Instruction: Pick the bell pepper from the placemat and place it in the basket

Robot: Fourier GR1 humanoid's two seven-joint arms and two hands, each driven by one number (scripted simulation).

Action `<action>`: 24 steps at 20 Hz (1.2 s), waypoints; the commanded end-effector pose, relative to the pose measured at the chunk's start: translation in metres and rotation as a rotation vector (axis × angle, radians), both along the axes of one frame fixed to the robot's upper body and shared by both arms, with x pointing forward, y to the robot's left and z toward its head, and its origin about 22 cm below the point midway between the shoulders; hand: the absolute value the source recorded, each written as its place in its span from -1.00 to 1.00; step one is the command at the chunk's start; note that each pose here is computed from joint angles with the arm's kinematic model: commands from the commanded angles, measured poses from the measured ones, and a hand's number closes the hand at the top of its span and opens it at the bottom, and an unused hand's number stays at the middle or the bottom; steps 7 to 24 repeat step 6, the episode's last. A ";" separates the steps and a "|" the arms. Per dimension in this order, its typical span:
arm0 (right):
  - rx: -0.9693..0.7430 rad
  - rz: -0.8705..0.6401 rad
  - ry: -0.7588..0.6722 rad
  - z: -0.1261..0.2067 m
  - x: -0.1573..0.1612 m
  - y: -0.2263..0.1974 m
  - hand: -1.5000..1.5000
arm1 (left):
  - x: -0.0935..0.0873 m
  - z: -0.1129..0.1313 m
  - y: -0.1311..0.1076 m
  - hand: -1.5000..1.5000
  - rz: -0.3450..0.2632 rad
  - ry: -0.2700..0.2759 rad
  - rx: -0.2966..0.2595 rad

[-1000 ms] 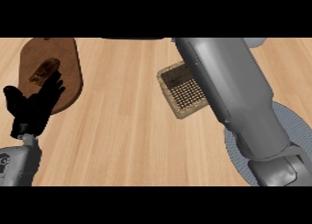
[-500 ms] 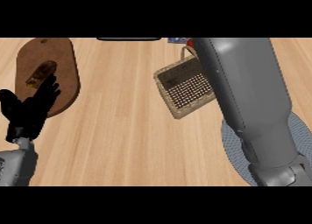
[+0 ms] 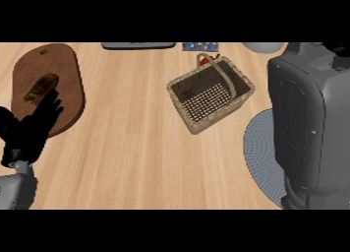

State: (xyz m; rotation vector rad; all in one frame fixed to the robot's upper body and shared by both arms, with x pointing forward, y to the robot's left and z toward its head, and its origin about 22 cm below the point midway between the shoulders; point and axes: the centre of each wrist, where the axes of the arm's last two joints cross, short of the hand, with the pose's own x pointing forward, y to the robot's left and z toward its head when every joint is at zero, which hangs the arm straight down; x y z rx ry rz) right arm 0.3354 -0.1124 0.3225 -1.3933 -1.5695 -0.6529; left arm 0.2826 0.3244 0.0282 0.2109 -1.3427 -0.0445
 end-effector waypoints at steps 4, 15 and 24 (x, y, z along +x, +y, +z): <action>0.210 0.059 0.114 -0.019 -0.063 -0.021 -1.00 | -0.009 -0.008 0.001 0.00 0.013 0.001 0.008; 0.208 0.075 0.146 -0.031 -0.080 -0.030 -1.00 | -0.003 0.003 0.012 0.00 0.022 0.007 -0.001; 0.208 0.075 0.146 -0.031 -0.080 -0.030 -1.00 | -0.003 0.003 0.012 0.00 0.022 0.007 -0.001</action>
